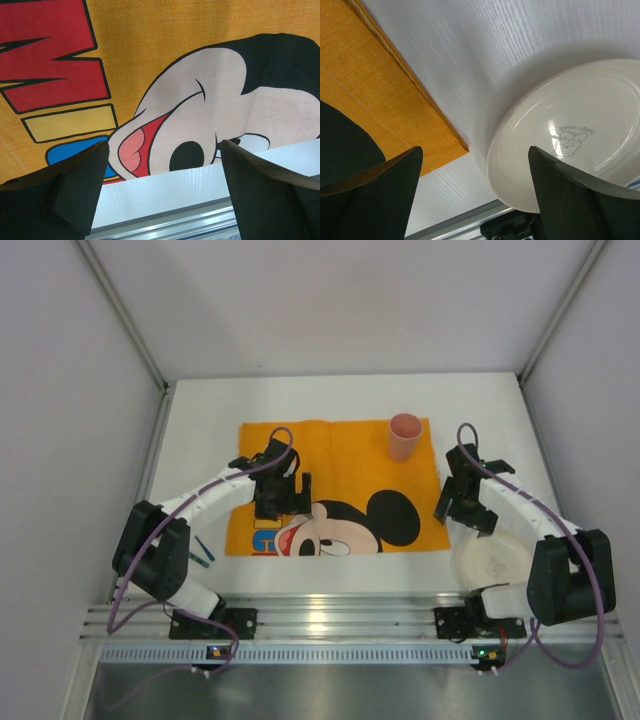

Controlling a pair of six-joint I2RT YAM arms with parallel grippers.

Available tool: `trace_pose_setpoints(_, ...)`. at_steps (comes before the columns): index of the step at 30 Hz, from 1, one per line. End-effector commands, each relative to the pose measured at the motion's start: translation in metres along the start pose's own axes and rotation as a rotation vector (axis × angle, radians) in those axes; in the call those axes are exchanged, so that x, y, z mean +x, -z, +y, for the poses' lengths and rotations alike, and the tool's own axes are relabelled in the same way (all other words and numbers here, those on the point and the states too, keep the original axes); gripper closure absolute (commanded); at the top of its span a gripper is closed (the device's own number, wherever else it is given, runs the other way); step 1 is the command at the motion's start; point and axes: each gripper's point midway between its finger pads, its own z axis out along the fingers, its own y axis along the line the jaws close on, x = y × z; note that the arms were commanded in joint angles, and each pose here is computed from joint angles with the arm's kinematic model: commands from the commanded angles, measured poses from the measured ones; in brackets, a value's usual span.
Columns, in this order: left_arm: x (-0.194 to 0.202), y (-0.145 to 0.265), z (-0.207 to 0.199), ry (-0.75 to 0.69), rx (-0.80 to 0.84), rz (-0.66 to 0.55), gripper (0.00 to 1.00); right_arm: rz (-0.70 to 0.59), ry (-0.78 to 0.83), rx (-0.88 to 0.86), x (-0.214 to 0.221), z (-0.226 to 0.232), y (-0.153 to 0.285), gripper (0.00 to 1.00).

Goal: Set the dinner table for one person

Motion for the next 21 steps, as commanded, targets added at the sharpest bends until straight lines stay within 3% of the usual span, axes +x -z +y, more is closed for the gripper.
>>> trace_pose_setpoints(1, -0.014, 0.004, -0.012, -0.033, 0.041, -0.041, 0.02, 0.028, -0.036, -0.042, 0.006, 0.01, -0.009, 0.14)
trace_pose_setpoints(6, -0.012, 0.01, -0.008, -0.035, 0.027, -0.05, 0.02, 0.087, -0.056, -0.058, 0.028, 0.014, -0.031, 0.25)
trace_pose_setpoints(9, -0.008, 0.013, -0.004, -0.03, 0.019, -0.051, 0.02, 0.11, -0.072, -0.049, 0.04, 0.012, -0.042, 0.4)
trace_pose_setpoints(14, 0.002, 0.016, 0.003, -0.022, 0.004, -0.042, 0.02, 0.123, -0.061, -0.012, 0.048, 0.005, -0.051, 0.8)
trace_pose_setpoints(16, 0.003, 0.017, 0.004, -0.022, 0.0, -0.044, 0.02, 0.119, -0.057, -0.006, 0.047, 0.003, -0.051, 0.89)
trace_pose_setpoints(21, 0.0, 0.017, 0.003, -0.029, -0.003, -0.044, 0.02, 0.095, -0.066, -0.024, 0.039, 0.004, -0.038, 0.88)
